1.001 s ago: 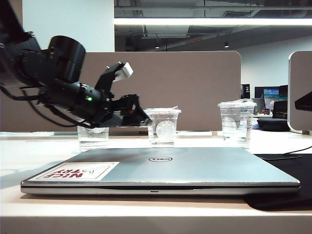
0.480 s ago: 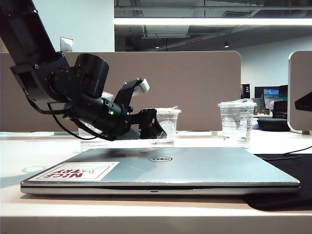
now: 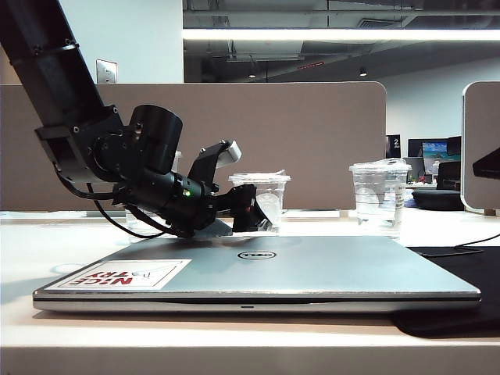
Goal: Pick up the coffee cup on the middle and place it on the left side of the laptop.
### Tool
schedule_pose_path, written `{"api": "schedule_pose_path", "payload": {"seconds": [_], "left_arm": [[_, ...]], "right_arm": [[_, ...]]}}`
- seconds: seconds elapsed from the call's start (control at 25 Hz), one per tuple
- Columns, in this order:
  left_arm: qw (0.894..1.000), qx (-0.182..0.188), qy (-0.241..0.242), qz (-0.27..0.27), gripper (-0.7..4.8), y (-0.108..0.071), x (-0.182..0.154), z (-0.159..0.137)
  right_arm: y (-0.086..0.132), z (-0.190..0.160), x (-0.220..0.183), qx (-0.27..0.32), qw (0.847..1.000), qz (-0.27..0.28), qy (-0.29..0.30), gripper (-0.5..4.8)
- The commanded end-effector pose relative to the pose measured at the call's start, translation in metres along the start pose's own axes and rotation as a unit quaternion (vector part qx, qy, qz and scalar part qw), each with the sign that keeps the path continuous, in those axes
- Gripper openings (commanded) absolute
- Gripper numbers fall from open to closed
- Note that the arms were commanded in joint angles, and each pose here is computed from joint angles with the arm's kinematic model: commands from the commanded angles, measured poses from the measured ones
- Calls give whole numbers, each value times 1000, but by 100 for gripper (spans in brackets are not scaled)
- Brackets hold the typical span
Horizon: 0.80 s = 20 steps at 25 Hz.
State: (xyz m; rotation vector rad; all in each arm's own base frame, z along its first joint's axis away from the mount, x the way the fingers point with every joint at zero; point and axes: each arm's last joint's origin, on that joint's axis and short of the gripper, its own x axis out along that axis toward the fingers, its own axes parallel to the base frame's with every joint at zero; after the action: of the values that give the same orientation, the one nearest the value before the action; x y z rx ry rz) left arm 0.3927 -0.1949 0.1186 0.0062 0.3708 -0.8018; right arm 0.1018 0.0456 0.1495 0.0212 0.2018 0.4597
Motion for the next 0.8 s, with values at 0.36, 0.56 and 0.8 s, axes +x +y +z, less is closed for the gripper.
{"api": "schedule_pose_path", "payload": {"seconds": [0.36,0.56,0.8], "left_arm": [[998,23,-62,-20,479,-1,12,-7],[996,30,-74,-29,479,-8,18,-12],[996,29,-83,-10,479,-11,21,-16]], "right_arm": [[0,0,0,-2,1000,1,-5,-5],[0,0,0,-2,1000,1,-5,-5],[0,0,0,-2,1000,1,-5,-5]]}}
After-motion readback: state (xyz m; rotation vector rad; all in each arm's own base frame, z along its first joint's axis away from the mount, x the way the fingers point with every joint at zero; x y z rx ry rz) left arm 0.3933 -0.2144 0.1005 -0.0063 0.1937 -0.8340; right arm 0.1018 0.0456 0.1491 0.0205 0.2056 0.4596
